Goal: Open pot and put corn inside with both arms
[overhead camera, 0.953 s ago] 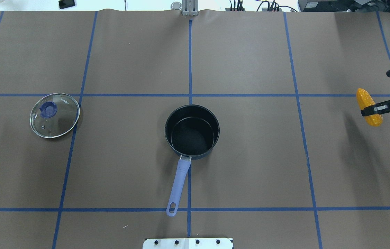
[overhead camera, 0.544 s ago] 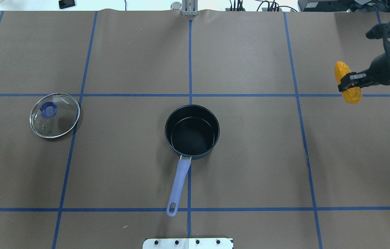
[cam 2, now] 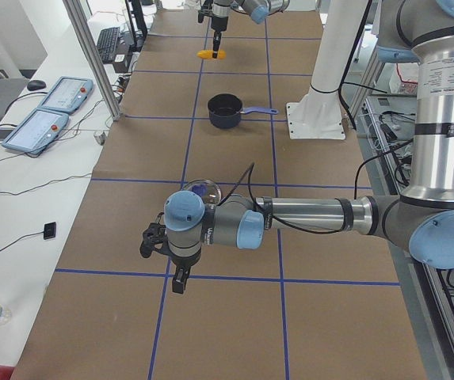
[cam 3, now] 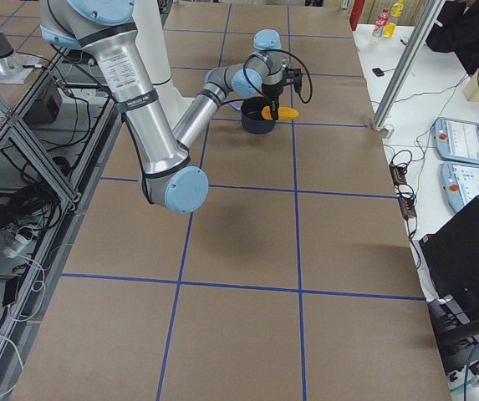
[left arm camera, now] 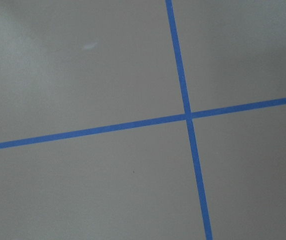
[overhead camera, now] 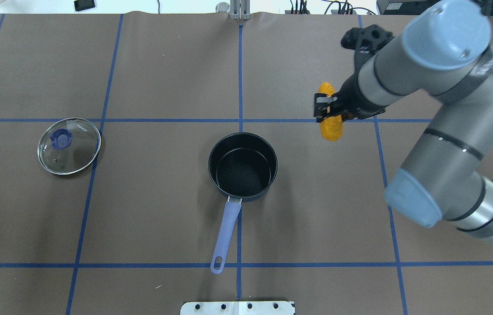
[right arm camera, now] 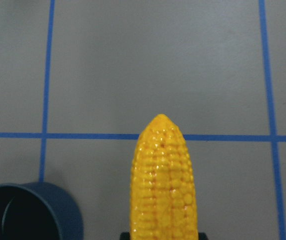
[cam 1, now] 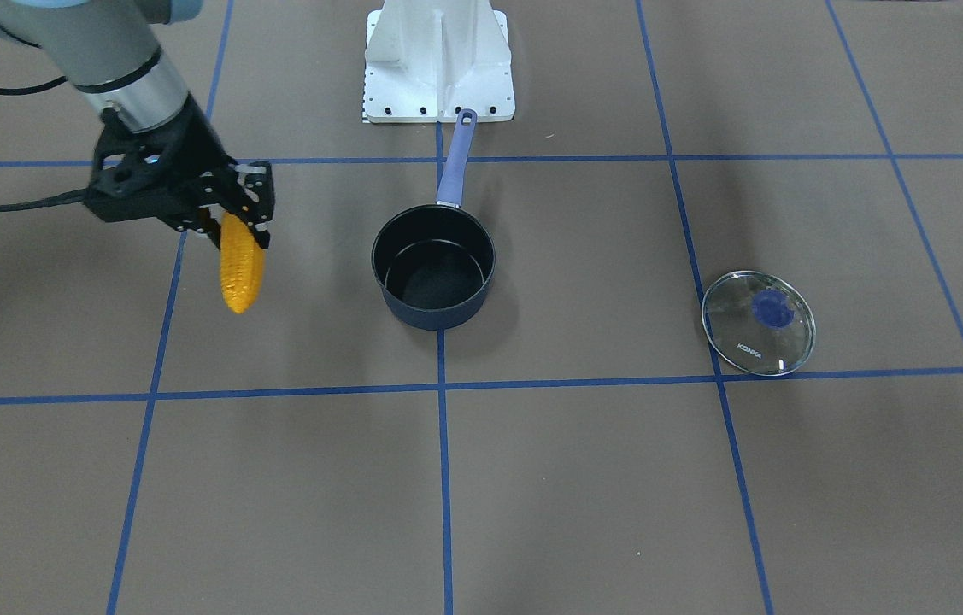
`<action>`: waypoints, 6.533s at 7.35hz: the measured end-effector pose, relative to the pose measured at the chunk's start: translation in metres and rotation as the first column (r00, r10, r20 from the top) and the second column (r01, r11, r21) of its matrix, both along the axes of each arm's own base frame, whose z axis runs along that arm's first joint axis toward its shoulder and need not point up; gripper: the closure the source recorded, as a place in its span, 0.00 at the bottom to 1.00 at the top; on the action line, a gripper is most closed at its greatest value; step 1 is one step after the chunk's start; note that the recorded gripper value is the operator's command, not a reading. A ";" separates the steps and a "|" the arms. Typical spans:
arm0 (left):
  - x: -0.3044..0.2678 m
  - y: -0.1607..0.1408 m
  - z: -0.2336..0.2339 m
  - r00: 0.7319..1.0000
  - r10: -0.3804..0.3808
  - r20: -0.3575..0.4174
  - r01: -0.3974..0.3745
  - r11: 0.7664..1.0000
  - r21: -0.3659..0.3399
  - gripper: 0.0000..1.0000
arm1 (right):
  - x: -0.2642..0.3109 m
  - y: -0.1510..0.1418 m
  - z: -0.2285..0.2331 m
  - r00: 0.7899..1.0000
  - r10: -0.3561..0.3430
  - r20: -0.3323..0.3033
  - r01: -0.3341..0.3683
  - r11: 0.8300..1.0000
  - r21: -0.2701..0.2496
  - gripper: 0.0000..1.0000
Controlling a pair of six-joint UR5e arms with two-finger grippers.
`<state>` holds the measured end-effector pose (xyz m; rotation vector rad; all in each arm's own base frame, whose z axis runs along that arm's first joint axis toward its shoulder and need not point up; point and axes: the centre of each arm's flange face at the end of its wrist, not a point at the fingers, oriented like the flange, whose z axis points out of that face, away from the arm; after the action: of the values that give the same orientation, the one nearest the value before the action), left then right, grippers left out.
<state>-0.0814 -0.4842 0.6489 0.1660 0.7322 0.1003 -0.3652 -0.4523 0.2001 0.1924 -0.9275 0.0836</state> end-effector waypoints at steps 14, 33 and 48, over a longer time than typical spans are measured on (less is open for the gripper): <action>0.002 0.010 0.011 1.000 -0.001 -0.008 0.001 1.000 -0.024 0.01 | -0.197 0.059 -0.055 0.992 0.106 -0.068 -0.107 0.994 -0.016 0.00; 0.003 0.030 -0.028 0.999 -0.005 -0.045 0.001 0.995 -0.100 0.01 | 0.428 0.006 0.407 0.903 -0.298 -0.308 0.288 0.954 -0.077 0.00; 0.003 0.040 -0.014 0.999 -0.002 -0.032 -0.002 0.993 -0.122 0.01 | 0.429 0.009 0.433 0.906 -0.308 -0.291 0.282 0.951 -0.129 0.00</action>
<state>-0.0786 -0.4445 0.6347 0.0516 0.7681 0.0527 0.0639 -0.4436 0.6327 -0.0163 -0.6297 -0.1849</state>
